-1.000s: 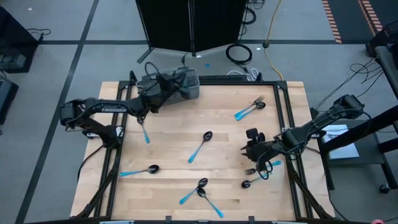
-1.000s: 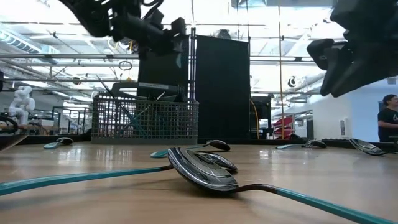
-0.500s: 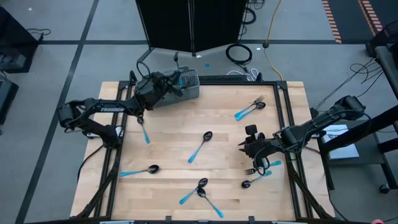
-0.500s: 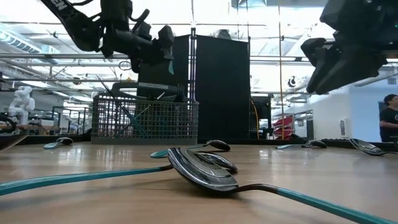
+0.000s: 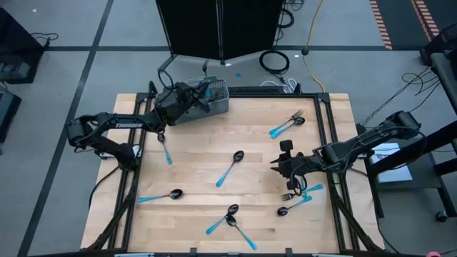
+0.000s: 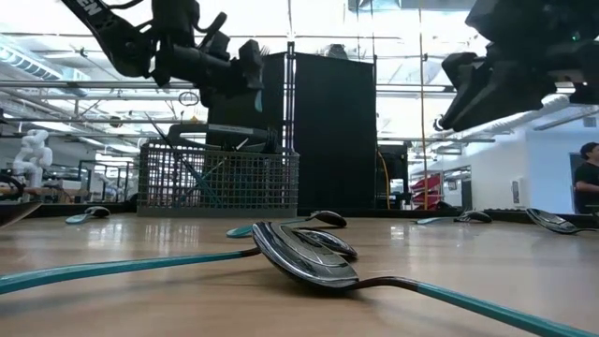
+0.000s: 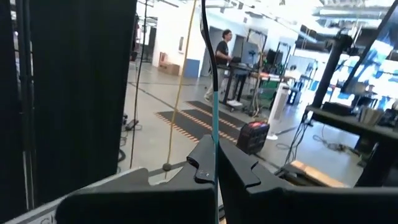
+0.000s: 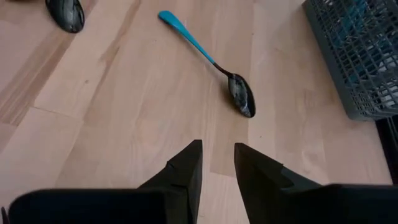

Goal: Sort silverware
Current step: Put the blue fork into the silverware basket

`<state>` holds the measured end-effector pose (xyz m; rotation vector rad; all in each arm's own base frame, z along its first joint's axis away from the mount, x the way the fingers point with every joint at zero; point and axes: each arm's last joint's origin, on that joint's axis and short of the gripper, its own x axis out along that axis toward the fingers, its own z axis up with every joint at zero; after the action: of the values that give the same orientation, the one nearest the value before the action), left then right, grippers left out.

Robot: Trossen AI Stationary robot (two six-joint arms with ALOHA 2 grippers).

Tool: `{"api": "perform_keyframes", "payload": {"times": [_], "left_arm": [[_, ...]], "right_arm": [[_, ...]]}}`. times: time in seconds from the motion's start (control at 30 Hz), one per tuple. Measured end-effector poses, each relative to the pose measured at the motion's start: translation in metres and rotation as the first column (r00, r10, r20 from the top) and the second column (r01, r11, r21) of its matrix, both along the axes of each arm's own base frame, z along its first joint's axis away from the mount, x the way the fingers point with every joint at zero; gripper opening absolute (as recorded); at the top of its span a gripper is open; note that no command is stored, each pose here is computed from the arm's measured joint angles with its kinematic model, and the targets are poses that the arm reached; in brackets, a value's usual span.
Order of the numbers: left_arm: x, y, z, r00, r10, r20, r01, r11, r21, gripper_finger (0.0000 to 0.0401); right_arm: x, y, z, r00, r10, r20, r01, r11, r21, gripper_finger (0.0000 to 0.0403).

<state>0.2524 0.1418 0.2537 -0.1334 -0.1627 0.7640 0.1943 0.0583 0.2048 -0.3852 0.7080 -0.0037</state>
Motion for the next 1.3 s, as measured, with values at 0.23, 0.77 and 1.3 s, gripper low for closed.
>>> {"api": "perform_keyframes", "payload": {"times": [0.23,0.77,1.3], "left_arm": [[0.000,0.001,-0.004,0.999,0.025,-0.044,-0.025,1.000,-0.005,0.0000],[0.007,0.028,-0.044,0.966,0.186,-0.181,-0.187,0.982,0.011,0.0000],[0.007,0.035,-0.052,0.957,0.205,-0.207,-0.206,0.978,0.019,0.0006]], "right_arm": [[0.000,0.000,0.000,1.000,-0.014,0.004,0.014,1.000,0.018,0.0086],[0.001,0.000,0.001,1.000,0.003,0.009,-0.003,1.000,0.001,0.0086],[0.000,0.000,0.000,1.000,0.003,0.003,-0.003,1.000,0.003,0.0086]]}}
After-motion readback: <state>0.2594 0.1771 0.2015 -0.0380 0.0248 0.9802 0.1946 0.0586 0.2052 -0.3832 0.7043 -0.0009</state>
